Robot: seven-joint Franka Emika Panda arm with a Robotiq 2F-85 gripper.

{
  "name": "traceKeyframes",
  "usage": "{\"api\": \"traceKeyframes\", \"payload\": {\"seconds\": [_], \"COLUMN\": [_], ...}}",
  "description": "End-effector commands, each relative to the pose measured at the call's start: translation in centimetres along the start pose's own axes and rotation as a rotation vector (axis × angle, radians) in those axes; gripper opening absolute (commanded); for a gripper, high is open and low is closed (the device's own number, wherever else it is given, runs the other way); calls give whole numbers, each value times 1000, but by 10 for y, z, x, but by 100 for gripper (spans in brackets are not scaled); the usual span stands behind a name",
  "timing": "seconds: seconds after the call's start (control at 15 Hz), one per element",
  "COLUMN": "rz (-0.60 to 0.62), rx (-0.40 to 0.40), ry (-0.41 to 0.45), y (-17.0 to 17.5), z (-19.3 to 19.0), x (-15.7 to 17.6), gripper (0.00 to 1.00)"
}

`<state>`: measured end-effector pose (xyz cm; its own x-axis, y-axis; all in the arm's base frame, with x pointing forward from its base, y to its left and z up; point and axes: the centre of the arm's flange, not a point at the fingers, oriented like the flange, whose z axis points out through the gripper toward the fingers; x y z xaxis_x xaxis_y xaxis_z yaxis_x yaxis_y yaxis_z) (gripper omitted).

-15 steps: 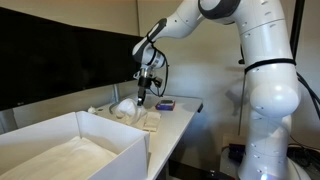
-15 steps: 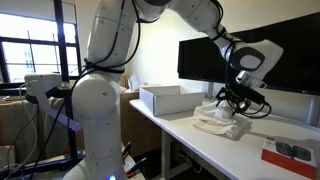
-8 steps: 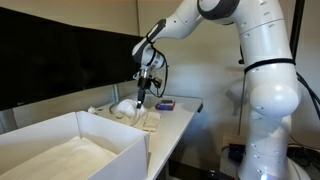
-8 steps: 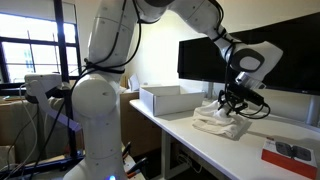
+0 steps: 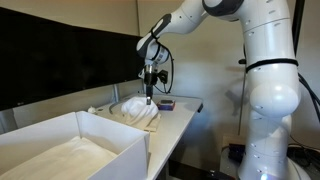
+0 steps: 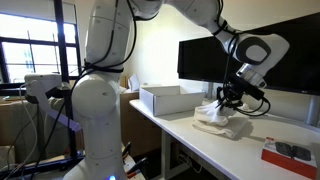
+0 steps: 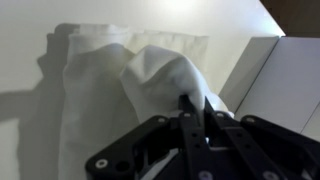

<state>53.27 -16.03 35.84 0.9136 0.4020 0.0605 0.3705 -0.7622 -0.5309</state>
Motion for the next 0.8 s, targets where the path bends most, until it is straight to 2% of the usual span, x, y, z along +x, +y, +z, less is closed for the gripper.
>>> {"api": "traceKeyframes", "payload": {"seconds": [0.0,0.47,0.53,0.6,0.73], "rz": [59,219,250,267,288], "rx": [13,-87,-120,-135,-154], "ry": [-72,-173,-191,-213,-252], "y": [-19,2,5,6,7], "z": [-8,8,12,16,21], "x": [-23,-27,-27,-27,-24], "gripper": [9,5,36,37,48]}}
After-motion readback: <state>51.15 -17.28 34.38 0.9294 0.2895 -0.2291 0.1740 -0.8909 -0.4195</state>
